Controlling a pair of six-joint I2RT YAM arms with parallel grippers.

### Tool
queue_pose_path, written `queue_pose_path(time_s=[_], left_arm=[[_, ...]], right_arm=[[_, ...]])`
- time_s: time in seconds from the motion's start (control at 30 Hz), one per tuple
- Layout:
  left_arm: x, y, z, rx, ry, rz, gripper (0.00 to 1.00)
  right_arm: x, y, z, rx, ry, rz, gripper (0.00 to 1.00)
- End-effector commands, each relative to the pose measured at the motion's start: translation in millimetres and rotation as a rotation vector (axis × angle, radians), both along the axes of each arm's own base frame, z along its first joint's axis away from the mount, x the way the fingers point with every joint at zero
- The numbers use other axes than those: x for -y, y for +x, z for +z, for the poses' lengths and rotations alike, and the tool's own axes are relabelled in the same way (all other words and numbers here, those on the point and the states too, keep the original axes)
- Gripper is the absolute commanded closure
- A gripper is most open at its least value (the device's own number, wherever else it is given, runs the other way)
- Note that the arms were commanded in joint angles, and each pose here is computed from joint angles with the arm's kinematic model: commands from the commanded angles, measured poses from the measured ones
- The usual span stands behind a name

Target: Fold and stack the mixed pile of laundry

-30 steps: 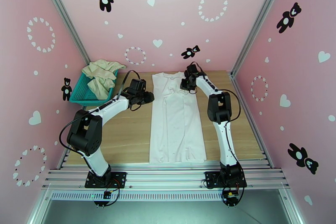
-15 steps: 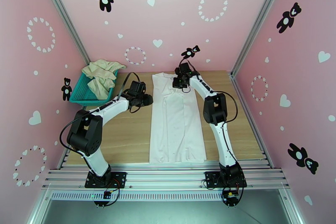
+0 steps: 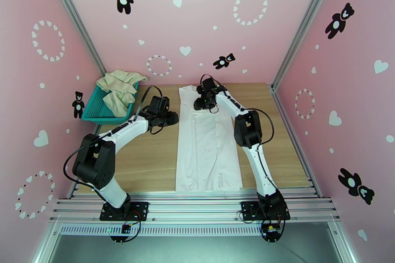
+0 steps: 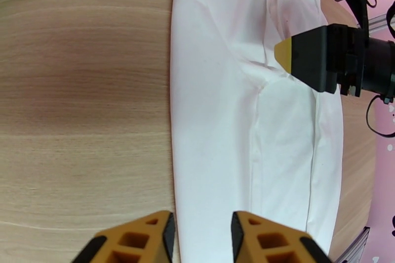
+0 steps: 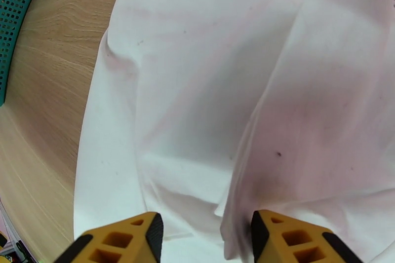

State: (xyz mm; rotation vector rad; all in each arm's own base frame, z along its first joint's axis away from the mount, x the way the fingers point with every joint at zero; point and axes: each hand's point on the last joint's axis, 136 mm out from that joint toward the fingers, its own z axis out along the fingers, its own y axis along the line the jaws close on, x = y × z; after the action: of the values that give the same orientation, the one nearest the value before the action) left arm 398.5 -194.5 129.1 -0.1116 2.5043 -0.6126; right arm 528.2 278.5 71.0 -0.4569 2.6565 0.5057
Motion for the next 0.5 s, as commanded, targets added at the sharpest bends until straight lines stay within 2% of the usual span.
queue_pose_path(time_s=[0.0, 0.17, 0.3, 0.47], left_arm=[[-7.6, -18.6, 3.7, -0.003, 0.008, 0.013, 0.61], [-7.3, -59.2, -5.8, -0.05, 0.043, 0.006, 0.56], [-3.8, -107.4, -24.6, -0.124, 0.1, 0.0, 0.5], [2.0, -175.8, -55.0, -0.248, 0.084, -0.012, 0.4]], right_arm=[[15.4, -17.6, 90.6, 0.109, 0.006, -0.001, 0.45], [58.5, -72.3, 104.5, 0.081, -0.039, -0.09, 0.43], [111.0, -151.6, 82.0, -0.025, -0.106, -0.199, 0.41], [162.0, -262.9, 40.4, -0.216, -0.175, -0.301, 0.4]])
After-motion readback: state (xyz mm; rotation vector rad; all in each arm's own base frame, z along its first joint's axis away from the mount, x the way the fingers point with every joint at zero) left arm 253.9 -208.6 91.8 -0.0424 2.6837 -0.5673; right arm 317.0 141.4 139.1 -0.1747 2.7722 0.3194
